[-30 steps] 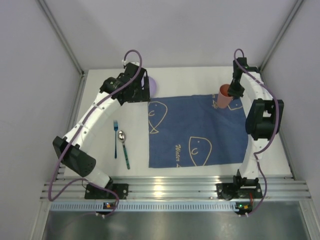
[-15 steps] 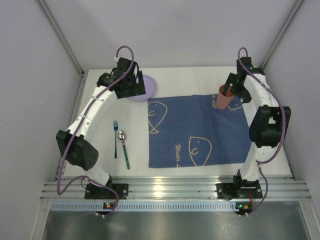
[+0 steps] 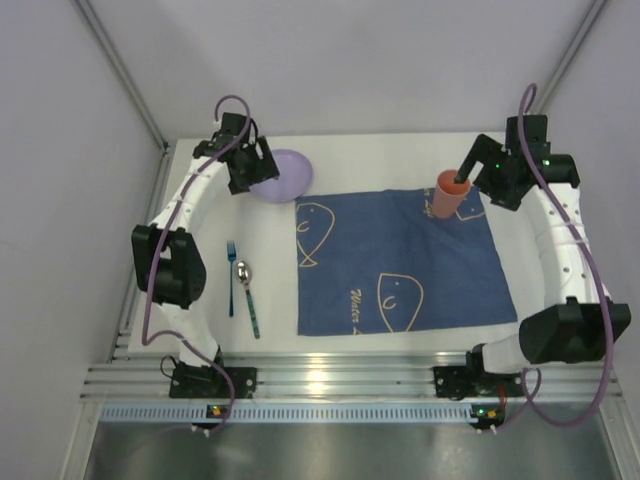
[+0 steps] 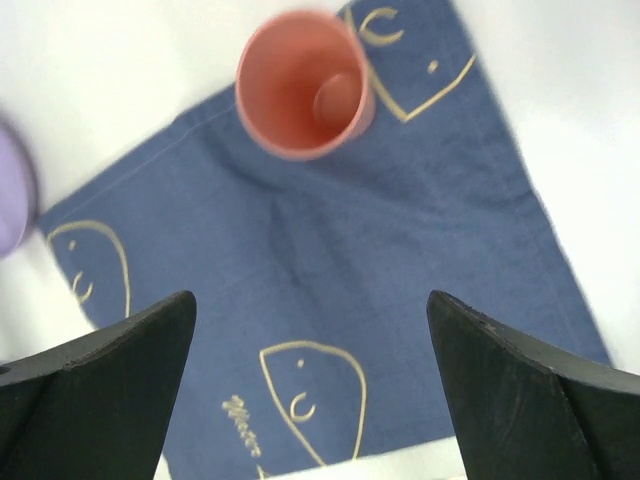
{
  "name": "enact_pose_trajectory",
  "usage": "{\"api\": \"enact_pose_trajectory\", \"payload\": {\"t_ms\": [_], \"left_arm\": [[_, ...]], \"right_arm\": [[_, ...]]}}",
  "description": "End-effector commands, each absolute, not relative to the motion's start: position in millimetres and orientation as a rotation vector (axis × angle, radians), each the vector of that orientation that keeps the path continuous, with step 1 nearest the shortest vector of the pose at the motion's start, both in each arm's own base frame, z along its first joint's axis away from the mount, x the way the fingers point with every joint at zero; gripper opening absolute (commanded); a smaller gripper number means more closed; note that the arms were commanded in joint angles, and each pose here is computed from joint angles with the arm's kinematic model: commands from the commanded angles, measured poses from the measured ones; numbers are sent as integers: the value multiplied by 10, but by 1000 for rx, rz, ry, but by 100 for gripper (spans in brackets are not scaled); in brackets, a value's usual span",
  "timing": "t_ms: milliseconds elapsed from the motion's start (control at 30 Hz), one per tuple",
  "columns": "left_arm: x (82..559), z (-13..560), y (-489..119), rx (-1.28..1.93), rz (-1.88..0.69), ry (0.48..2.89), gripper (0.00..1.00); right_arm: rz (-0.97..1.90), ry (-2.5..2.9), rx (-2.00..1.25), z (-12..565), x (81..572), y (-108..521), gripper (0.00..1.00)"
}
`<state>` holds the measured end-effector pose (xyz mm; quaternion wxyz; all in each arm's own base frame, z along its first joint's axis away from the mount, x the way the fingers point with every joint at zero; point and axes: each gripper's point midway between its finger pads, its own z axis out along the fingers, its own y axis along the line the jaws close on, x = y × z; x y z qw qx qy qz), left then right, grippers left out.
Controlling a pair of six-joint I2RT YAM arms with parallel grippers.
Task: Set the dinner table for one person
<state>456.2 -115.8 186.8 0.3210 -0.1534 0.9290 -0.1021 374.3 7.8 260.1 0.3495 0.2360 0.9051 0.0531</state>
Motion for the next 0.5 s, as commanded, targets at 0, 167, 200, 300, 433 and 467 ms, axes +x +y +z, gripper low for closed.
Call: {"api": "enact_pose_trajectory", "payload": {"t_ms": [0,167,200,300,433,467], "left_arm": [[4839,1648,-1110,-490,-332,2414,85],[5089,1231,-983,-555,-355,2451,82],[5119,1171,-955,-576,-350,2457,81],[5212,1026,-931,-619,-323,2472,80],[5309,860,-820,-668,-242,2470,77],[5318,796,-799,-685,-228,2474,77]], "right_arm": [[322,2357,577,2659,3305,423,100],[380,2355,575,2524,2715,488,100],[377,2357,572,2503,2634,479,100],[332,2366,564,2436,2346,414,100],[270,2358,578,2400,2029,311,100],[267,2373,594,2356,1957,308,100]]}}
